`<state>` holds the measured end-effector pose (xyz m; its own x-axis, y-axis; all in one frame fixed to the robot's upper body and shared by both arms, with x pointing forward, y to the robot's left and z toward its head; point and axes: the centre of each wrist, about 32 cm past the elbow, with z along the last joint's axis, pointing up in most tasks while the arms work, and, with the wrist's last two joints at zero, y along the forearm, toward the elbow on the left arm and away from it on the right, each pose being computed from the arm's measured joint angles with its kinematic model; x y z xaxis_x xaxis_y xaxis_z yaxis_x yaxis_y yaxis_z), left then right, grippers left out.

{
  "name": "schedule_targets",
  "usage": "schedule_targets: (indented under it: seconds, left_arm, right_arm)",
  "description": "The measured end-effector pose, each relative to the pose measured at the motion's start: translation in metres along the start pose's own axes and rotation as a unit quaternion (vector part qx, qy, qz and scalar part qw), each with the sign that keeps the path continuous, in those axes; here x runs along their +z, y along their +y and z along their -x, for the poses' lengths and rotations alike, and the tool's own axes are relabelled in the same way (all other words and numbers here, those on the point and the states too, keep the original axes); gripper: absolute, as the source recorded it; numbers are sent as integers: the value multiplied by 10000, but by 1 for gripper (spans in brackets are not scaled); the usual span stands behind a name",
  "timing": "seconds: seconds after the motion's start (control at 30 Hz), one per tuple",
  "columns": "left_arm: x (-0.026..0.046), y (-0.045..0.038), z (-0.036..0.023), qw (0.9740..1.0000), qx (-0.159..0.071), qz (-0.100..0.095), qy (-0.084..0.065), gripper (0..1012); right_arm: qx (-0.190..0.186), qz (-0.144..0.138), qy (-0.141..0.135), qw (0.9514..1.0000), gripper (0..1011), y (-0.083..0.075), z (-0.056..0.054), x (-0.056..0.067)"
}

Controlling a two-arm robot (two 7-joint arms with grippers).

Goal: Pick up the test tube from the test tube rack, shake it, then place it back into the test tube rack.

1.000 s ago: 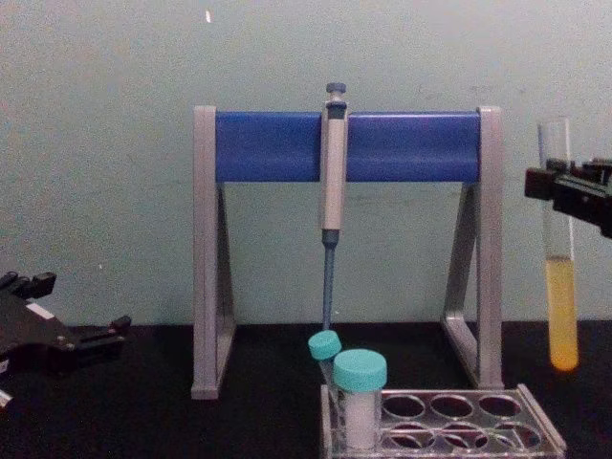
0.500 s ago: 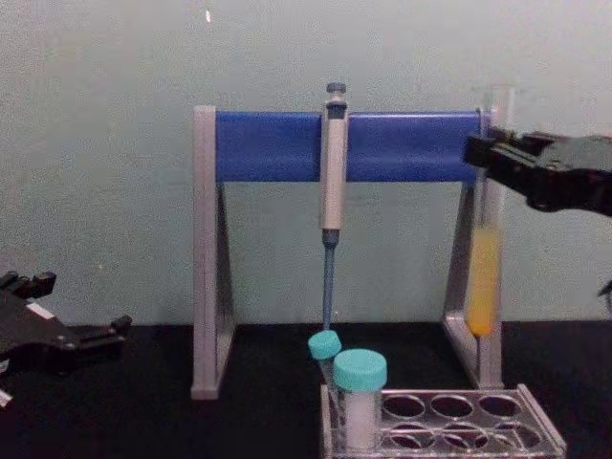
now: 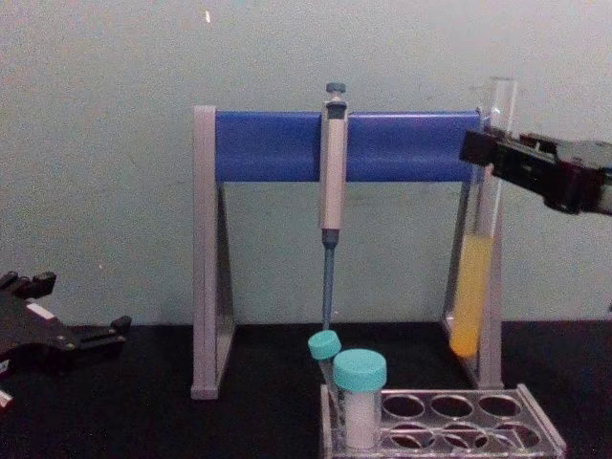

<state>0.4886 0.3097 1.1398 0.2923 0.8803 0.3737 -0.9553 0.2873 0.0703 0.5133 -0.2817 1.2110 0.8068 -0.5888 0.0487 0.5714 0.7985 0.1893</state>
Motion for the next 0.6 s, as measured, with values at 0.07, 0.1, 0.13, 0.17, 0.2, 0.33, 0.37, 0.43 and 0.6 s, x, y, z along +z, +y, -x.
schedule_targets:
  seconds: [0.07,0.1,0.13,0.17,0.2,0.33,0.37,0.43,0.6]
  left_arm:
    - [0,0,0,10000,0,0,0,1001]
    - [0,0,0,10000,0,0,0,1001]
    - [0,0,0,10000,0,0,0,1001]
    - [0,0,0,10000,0,0,0,1001]
    - [0,0,0,10000,0,0,0,1001]
    - [0,0,0,10000,0,0,0,1001]
    - [0,0,0,10000,0,0,0,1001]
    - [0,0,0,10000,0,-1,0,1001]
    - [0,0,0,10000,0,0,0,1001]
  right_arm:
    - [0,83,3,10000,232,-48,-14,1]
    - [-20,119,4,9999,232,-74,-21,-3]
    - [-47,134,-2,9999,232,-86,-25,-3]
    - [-79,148,-9,9999,232,-95,-27,-5]
    - [-109,159,-23,9998,232,-102,-28,-6]
    - [-229,176,-78,9996,232,-112,-36,-33]
    - [-238,172,-80,9995,232,-109,-38,-38]
    - [-248,168,-80,9995,232,-100,-42,-50]
    - [-232,185,-85,9995,232,-53,-43,-103]
